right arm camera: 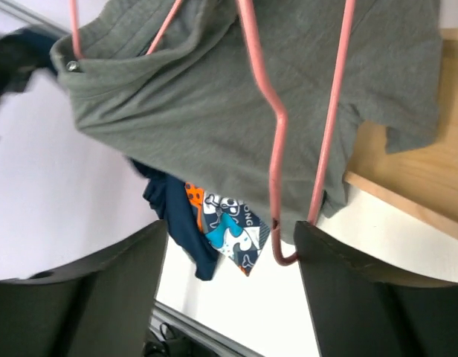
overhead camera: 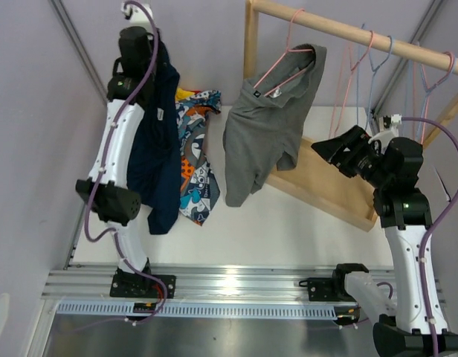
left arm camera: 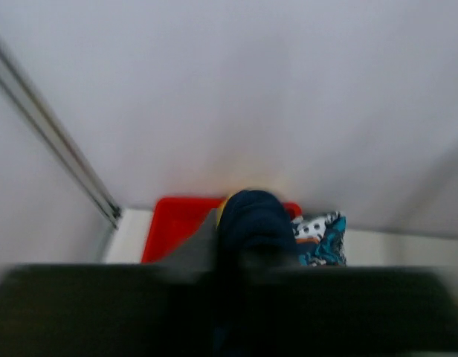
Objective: Remove the shorts from the hanger
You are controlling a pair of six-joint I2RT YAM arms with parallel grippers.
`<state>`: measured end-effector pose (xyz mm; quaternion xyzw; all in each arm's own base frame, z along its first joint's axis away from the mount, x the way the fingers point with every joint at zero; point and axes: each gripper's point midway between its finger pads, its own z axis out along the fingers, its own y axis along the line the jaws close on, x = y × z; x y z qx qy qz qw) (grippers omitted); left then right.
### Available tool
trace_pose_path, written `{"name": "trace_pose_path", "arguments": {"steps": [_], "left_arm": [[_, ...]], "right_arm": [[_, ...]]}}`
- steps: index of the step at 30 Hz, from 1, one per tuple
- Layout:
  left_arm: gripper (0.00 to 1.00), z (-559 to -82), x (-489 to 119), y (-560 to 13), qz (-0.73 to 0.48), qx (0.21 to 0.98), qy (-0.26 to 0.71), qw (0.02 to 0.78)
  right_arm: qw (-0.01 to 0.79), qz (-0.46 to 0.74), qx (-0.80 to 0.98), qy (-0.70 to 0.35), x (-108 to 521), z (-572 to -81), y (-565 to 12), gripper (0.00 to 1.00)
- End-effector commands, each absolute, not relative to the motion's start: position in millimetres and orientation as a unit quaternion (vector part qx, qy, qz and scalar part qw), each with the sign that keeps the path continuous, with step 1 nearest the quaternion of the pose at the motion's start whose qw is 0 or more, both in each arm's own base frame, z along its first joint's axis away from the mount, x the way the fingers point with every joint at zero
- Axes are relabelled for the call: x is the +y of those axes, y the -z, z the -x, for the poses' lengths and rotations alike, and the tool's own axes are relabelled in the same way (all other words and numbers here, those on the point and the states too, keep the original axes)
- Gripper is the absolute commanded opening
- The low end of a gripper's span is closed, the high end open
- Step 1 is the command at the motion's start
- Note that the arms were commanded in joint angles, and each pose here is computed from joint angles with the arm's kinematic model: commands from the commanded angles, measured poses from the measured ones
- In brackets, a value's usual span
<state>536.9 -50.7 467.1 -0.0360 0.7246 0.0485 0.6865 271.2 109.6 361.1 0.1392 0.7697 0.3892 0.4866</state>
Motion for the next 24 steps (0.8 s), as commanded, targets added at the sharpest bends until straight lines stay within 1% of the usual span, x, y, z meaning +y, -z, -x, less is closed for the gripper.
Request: {"name": "trace_pose_path", "arguments": {"steps": [1,2,4,6,7,8,10,11,12,13,14,15,16,17,18,20,21,22,23,24], "left_arm": [[0.82,-567,-67,-436,0.047,0.739,0.012,0.672],[0.99,-573,-64,-421,0.057,0.749,0.003,0.660],[0.99,-576,-61,-388,0.073,0.777,-0.007,0.625],[0.99,-567,-54,-375,0.088,0.793,-0.021,0.602],[0.99,-562,-54,-353,0.093,0.809,-0.024,0.580],[0.99,-546,-51,-375,0.098,0.797,-0.018,0.596],[0.99,-525,-47,-398,0.106,0.780,-0.010,0.617],[0.99,-500,-43,-391,0.105,0.786,-0.011,0.609],[0.99,-487,-42,-399,0.108,0.779,-0.004,0.618],[0.99,-477,-42,-391,0.105,0.780,0.000,0.616],[0.99,-464,-41,-373,0.100,0.790,0.001,0.605],[0.99,-438,-39,-380,0.102,0.782,0.011,0.615],[0.99,-426,-38,-383,0.106,0.776,0.019,0.622],[0.99,-403,-36,-381,0.108,0.772,0.029,0.626],[0.99,-391,-37,-356,0.106,0.786,0.033,0.608],[0.99,-368,-43,-343,0.090,0.795,0.052,0.598],[0.99,-348,-40,-315,0.082,0.809,0.048,0.580],[0.99,-338,-40,-309,0.075,0.812,0.050,0.577],[0.99,-328,-38,-289,0.070,0.821,0.041,0.566],[0.99,-312,-34,-282,0.072,0.813,0.039,0.577]], "right_arm": [[0.495,-0.092,0.760,-0.411,120,-243,-385,0.84],[0.499,-0.081,0.753,-0.421,123,-239,-394,0.87],[0.516,-0.047,0.724,-0.455,133,-226,-429,0.90],[0.526,-0.020,0.693,-0.492,144,-215,-459,0.91],[0.534,-0.008,0.679,-0.503,147,-212,-476,0.91],[0.535,0.004,0.670,-0.515,153,-208,-487,0.91],[0.549,0.021,0.646,-0.530,160,-212,-515,0.91],[0.551,0.029,0.640,-0.535,167,-213,-523,0.91],[0.554,0.034,0.637,-0.535,172,-216,-530,0.91],[0.559,0.045,0.636,-0.531,177,-221,-534,0.91],[0.567,0.041,0.634,-0.524,182,-236,-543,0.91],[0.562,0.051,0.635,-0.527,194,-239,-545,0.91],[0.574,0.049,0.637,-0.512,197,-252,-545,0.91],[0.572,0.050,0.643,-0.507,205,-270,-545,0.90],[0.574,0.051,0.647,-0.500,209,-281,-543,0.90],[0.593,0.033,0.653,-0.471,207,-309,-541,0.90],[0.592,0.026,0.660,-0.462,211,-332,-533,0.90],[0.596,0.018,0.661,-0.456,213,-344,-531,0.90],[0.597,0.017,0.662,-0.453,216,-355,-529,0.90],[0.590,0.014,0.669,-0.451,224,-375,-522,0.89]]}}
